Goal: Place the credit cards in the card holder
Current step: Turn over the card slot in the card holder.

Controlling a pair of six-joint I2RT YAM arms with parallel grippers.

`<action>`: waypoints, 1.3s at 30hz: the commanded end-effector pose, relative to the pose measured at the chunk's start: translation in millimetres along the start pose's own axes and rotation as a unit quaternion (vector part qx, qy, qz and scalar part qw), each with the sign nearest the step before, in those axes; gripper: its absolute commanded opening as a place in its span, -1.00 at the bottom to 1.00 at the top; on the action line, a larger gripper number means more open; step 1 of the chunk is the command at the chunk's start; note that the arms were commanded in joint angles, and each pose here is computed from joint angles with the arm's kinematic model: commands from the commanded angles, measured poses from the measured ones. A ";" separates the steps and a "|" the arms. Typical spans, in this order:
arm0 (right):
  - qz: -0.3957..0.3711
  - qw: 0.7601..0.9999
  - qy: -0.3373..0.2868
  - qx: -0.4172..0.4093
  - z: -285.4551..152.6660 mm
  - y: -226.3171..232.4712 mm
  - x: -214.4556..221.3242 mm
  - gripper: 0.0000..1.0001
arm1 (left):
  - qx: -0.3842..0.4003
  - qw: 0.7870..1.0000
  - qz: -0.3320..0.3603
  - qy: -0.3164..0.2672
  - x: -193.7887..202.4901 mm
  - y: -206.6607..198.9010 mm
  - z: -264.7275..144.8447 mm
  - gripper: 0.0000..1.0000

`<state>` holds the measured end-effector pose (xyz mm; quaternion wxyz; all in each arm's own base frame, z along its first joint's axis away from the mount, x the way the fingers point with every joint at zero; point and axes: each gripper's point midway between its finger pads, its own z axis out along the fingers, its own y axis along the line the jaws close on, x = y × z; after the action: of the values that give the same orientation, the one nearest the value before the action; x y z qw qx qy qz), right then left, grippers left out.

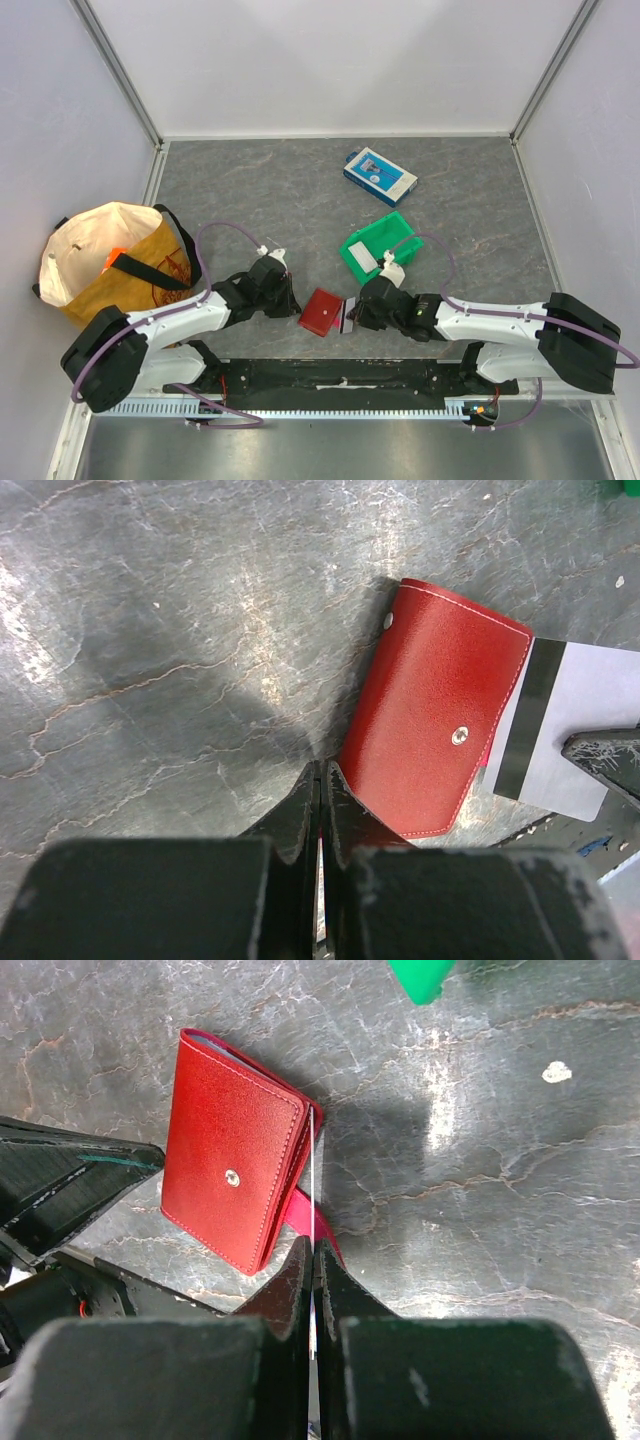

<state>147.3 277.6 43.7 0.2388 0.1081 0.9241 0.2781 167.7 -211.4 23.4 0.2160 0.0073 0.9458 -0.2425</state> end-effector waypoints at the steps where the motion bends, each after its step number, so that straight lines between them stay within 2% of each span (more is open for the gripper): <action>1: 0.018 0.999 -0.011 -0.030 1.5 12.0 -3.4 -1.00 | 0.019 1.000 -0.007 -0.004 -0.8 -10.2 1.9 -0.96; 7: 0.007 0.998 -0.004 -0.062 3.1 29.5 -2.3 -1.00 | 0.048 0.999 0.003 0.008 4.7 -24.6 3.3 -0.97; 13: -0.015 0.995 -0.021 -0.101 -8.0 49.0 -13.0 -1.00 | 0.064 0.998 0.015 0.011 3.7 -40.3 3.3 -0.96; 23: -0.070 0.988 0.012 -0.135 -4.8 78.1 -1.3 -1.00 | 0.027 0.999 0.018 -0.020 -14.2 -34.7 -4.0 -0.97; 27: -0.085 0.984 0.019 -0.153 -0.7 91.7 6.5 -1.00 | 0.024 1.000 0.014 -0.013 -12.1 -34.2 0.0 -0.96; 31: -0.114 0.979 0.014 -0.169 -5.6 107.6 9.0 -1.00 | 0.018 1.000 0.009 -0.002 -7.4 -31.1 5.6 -0.97; 36: -0.119 0.978 0.002 -0.172 -6.8 109.3 5.2 -1.00 | 0.017 1.000 0.009 -0.021 -13.6 -30.5 0.0 -0.96; 39: -0.122 0.981 0.000 -0.148 -0.7 100.9 5.1 -1.00 | 0.009 0.999 0.013 -0.042 -23.1 -30.1 -9.8 -0.82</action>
<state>139.7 340.4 70.3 0.2553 -0.0384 0.9008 0.3491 166.9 -229.5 30.9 0.2188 0.0278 0.9444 -0.2440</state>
